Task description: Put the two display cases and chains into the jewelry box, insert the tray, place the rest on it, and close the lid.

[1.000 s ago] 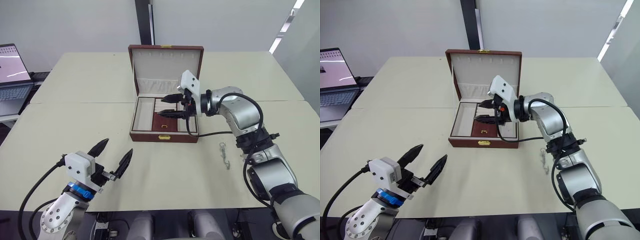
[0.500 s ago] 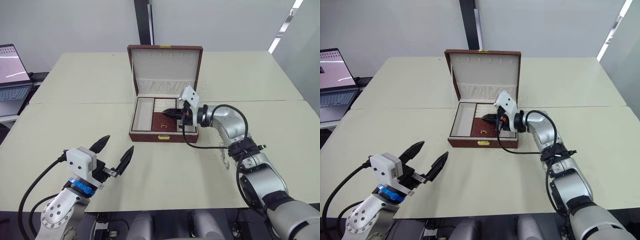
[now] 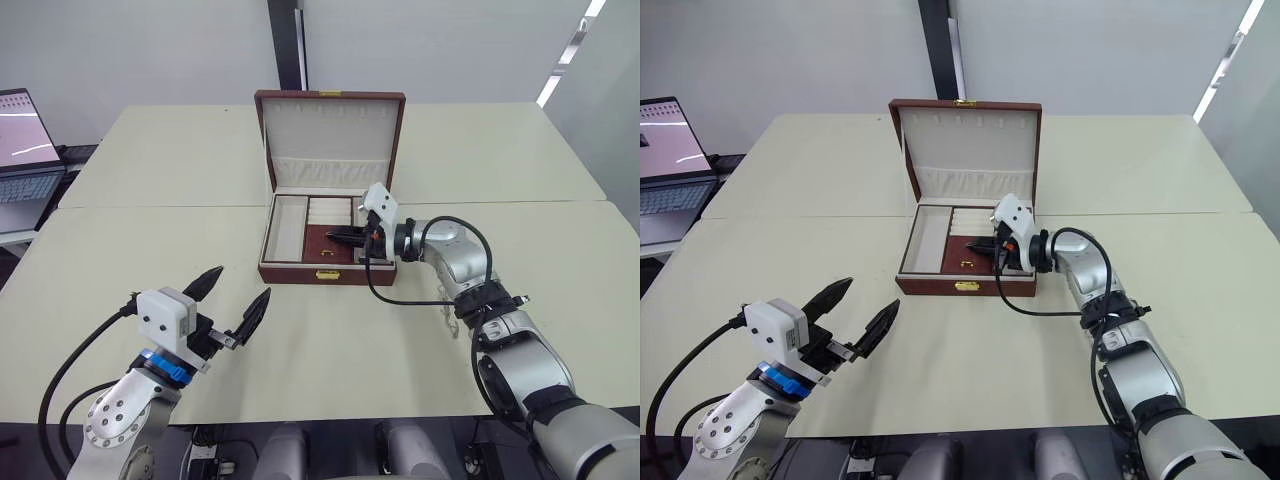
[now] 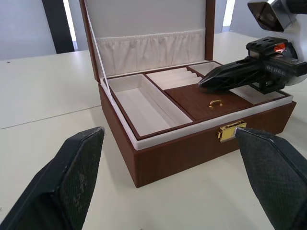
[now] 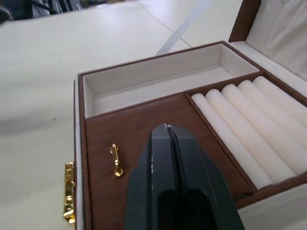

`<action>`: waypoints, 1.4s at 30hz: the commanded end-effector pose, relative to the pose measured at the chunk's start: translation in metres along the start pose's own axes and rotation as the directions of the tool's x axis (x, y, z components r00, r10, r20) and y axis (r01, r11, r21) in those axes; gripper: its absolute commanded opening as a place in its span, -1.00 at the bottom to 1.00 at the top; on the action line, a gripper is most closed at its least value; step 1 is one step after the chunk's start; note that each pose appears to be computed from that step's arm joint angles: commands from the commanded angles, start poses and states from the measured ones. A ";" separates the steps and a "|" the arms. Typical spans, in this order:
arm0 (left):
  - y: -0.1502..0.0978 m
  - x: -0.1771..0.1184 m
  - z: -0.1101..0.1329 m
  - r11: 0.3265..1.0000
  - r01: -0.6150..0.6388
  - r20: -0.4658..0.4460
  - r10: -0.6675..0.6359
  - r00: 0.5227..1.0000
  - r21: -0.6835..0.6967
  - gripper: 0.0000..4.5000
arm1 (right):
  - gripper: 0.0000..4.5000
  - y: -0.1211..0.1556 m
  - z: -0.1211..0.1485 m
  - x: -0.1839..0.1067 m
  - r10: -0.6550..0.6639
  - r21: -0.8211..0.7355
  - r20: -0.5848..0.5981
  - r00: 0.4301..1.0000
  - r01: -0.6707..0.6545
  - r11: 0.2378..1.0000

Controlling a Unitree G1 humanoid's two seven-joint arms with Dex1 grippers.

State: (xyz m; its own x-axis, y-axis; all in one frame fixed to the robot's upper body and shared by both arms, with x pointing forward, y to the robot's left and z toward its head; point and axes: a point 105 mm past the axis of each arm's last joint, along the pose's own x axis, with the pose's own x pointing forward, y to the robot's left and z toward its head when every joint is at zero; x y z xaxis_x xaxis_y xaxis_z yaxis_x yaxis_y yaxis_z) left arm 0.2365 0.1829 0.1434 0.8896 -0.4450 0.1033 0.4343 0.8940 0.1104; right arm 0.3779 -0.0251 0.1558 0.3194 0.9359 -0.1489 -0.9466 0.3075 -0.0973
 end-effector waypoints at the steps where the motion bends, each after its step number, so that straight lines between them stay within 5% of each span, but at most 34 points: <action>1: -0.004 0.009 0.015 0.999 0.038 0.033 -0.037 0.999 -0.006 1.00 | -0.82 -0.001 0.040 -0.027 0.025 -0.061 0.133 0.991 -0.017 0.998; 6: 0.002 0.018 0.024 0.994 0.111 -0.003 -0.111 0.994 -0.015 1.00 | -0.35 -0.013 0.038 -0.077 -0.045 -0.037 0.112 0.993 0.050 0.998; 16: 0.071 0.002 0.030 0.996 0.082 -0.130 -0.078 0.988 0.027 1.00 | 0.97 -0.028 -0.003 -0.186 -0.326 0.006 -0.041 0.945 0.326 0.945; 27: 0.149 -0.039 0.011 0.995 0.024 -0.306 0.007 0.952 0.096 1.00 | 0.99 -0.020 -0.048 -0.277 -0.562 0.033 -0.174 0.808 0.576 0.817; 42: 0.174 -0.048 -0.013 0.992 -0.041 -0.312 0.077 0.947 0.122 1.00 | 0.99 -0.017 -0.088 -0.303 -0.652 0.049 -0.223 0.724 0.677 0.735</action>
State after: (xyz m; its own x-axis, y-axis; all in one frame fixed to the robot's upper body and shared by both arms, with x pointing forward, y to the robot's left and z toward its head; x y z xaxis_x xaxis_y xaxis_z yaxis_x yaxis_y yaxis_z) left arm 0.2706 0.3588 0.1390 0.9135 -0.3433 -0.2183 0.3858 0.9012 0.1972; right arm 0.3003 -0.3252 0.1047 0.8392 0.4514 -0.3033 -0.4979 0.8620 -0.0949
